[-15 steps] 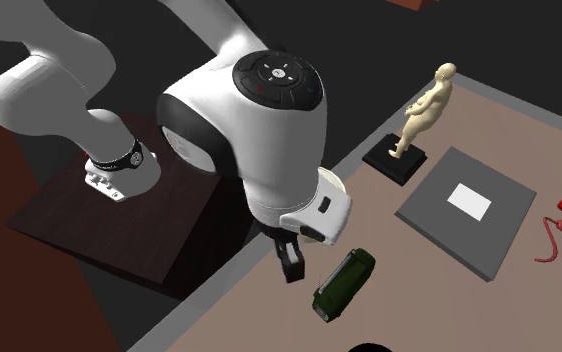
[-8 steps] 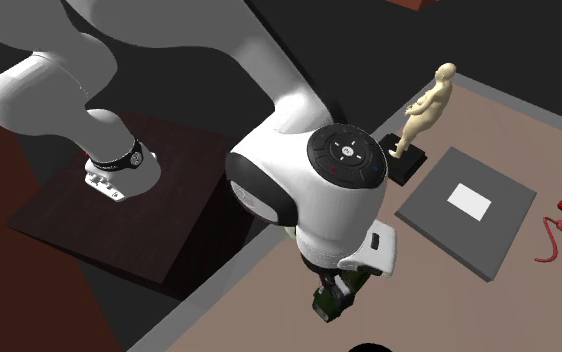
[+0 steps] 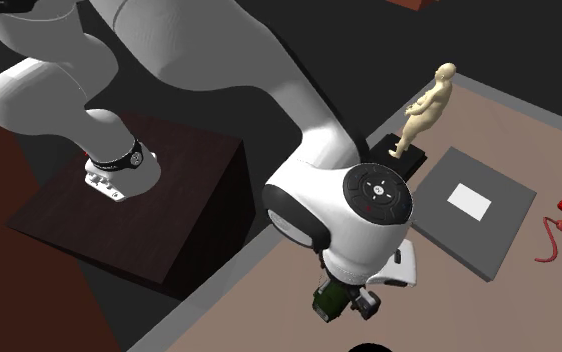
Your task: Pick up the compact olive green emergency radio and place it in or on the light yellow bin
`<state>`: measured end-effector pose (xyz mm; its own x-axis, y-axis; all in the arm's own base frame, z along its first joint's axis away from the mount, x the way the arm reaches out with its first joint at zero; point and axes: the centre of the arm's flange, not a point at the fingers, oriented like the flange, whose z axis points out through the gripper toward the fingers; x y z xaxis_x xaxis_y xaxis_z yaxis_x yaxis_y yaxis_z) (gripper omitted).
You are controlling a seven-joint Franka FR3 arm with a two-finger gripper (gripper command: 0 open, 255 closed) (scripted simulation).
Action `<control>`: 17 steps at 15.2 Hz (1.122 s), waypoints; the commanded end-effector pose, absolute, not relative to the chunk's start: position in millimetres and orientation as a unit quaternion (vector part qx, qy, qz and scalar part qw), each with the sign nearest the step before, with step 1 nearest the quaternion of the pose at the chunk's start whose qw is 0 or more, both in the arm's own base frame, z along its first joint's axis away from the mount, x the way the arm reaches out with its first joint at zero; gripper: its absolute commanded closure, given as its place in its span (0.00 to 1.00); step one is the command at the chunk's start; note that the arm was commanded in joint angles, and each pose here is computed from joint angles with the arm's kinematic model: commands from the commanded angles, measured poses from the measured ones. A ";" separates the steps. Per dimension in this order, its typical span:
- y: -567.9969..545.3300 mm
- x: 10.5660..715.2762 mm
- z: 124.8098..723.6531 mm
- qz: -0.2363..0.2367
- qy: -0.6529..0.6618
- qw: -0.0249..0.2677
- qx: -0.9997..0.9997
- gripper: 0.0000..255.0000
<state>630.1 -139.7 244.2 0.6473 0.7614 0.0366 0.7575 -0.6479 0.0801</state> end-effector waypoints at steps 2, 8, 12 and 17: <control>-140.7 631.9 228.1 0.034 0.419 0.029 0.907 0.00; -140.9 632.6 219.8 0.034 0.419 0.029 0.907 0.00; -140.9 632.6 219.8 0.034 0.419 0.029 0.907 1.00; -140.9 632.6 219.7 0.034 0.419 0.029 0.907 1.00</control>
<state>632.4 -141.5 219.9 0.6469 0.7617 0.0365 0.7578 -0.6474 0.0807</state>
